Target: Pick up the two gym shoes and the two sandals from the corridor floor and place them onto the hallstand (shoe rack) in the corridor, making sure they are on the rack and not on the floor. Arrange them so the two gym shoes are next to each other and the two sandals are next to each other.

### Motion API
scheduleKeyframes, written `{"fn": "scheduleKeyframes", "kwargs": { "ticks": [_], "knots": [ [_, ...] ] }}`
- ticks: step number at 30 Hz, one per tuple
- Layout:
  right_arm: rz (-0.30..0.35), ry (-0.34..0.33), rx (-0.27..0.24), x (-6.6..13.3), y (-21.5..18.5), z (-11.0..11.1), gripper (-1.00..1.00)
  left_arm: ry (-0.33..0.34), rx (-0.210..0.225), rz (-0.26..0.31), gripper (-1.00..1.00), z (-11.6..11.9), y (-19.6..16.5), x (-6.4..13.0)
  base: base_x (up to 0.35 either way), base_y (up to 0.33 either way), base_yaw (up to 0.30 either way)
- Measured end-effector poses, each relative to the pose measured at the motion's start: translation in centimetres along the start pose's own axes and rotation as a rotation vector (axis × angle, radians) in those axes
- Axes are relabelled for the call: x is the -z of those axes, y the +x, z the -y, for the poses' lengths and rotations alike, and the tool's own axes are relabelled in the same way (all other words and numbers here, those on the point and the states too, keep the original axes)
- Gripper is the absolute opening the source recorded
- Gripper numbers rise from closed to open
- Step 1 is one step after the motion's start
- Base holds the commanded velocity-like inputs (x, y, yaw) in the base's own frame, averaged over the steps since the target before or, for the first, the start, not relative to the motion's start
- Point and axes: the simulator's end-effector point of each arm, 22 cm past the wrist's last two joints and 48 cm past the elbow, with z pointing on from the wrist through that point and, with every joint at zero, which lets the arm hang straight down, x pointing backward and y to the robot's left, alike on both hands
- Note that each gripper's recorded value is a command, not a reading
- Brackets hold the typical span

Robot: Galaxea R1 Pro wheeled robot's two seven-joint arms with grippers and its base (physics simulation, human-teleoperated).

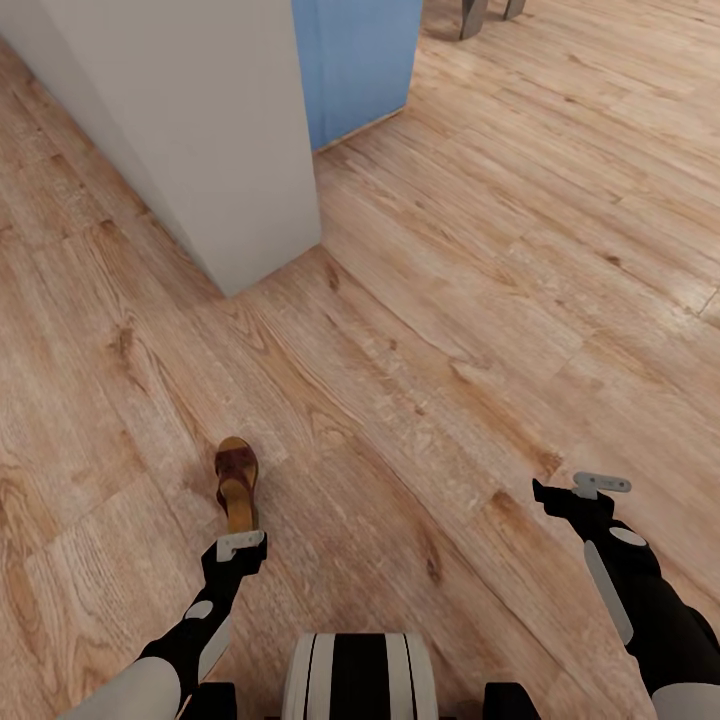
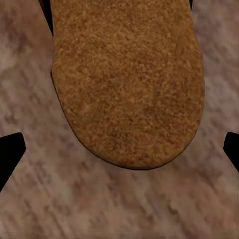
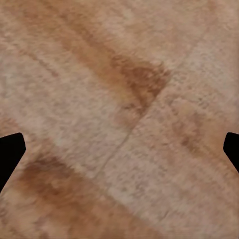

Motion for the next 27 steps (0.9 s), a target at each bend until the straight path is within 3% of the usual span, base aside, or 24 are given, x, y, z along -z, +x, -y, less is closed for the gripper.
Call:
{"fn": "scheduleKeyframes", "kwargs": {
  "ticks": [26,27],
  "knots": [
    [-0.001,0.0,0.0,-0.04,0.07,0.0,1.0,-0.002,0.0,0.004,1.0,-0.16,-0.01,-0.01,0.033,0.0,0.0],
    [-0.001,0.0,0.0,-0.04,0.07,-0.01,1.0,-0.002,0.0,0.004,-1.0,-0.17,-0.02,-0.02,0.004,0.0,0.0]
  ]
}}
